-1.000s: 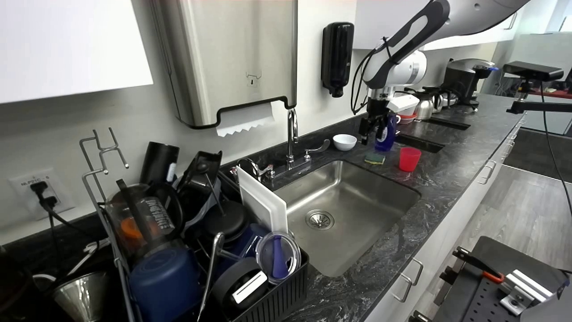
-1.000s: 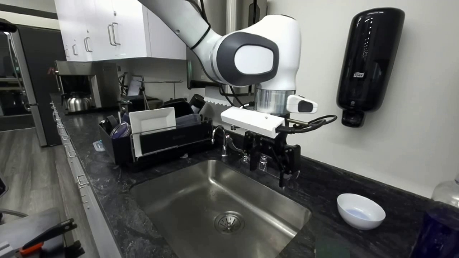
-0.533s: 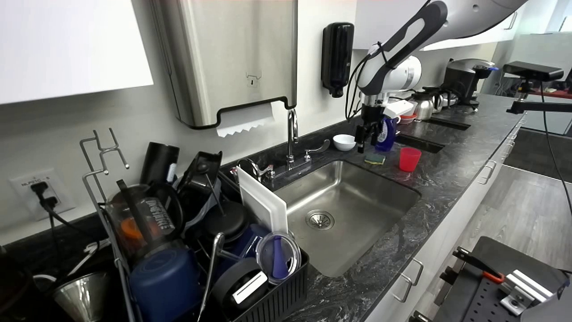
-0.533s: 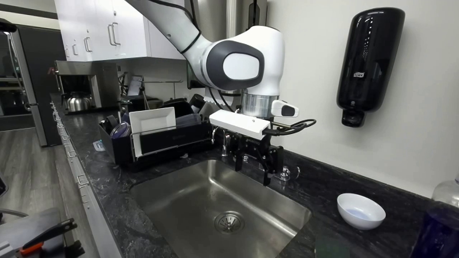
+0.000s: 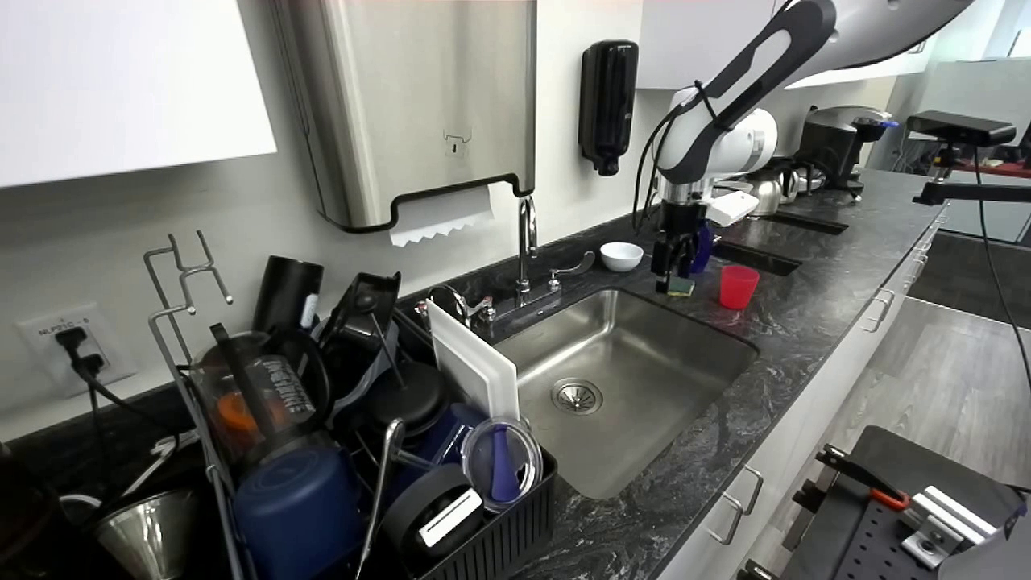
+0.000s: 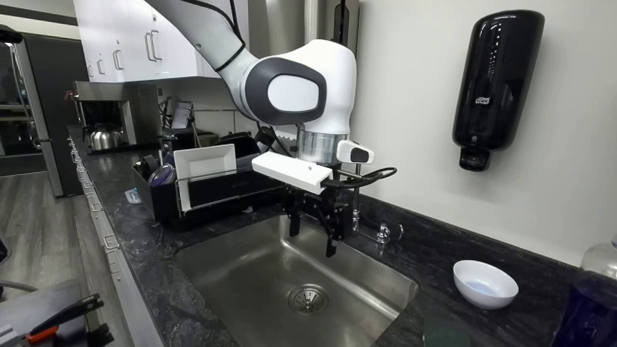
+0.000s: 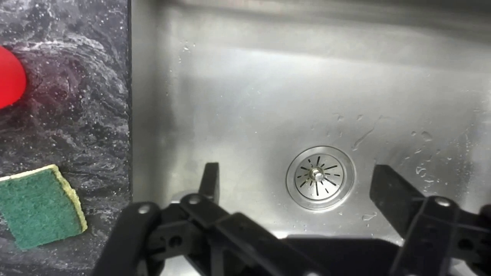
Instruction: Push the right faucet handle backwards, take the red cup out of the sink
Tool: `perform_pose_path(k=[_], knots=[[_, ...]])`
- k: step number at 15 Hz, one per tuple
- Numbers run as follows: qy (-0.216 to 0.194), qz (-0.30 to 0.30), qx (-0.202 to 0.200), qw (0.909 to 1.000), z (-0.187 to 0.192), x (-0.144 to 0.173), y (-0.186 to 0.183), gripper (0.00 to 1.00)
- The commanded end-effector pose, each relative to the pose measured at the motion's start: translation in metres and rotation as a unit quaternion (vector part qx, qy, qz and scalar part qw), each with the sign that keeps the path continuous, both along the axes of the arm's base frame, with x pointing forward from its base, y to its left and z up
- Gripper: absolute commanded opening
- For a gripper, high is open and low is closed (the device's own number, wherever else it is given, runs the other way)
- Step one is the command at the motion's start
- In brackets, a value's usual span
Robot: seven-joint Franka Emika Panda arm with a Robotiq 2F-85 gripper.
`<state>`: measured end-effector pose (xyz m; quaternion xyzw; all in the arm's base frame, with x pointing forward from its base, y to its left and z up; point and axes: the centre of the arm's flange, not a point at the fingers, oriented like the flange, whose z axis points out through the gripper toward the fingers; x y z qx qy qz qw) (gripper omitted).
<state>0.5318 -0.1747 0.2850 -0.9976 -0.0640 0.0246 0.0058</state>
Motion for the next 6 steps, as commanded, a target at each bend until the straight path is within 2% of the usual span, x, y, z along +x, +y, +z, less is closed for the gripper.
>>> perform_pose_path(k=[1, 6], knots=[[-0.001, 0.001, 0.000, 1.0000, 0.0000, -0.0047, 0.0024, 1.00], [-0.002, 0.000, 0.000, 1.0000, 0.0012, -0.0062, 0.0027, 1.00]])
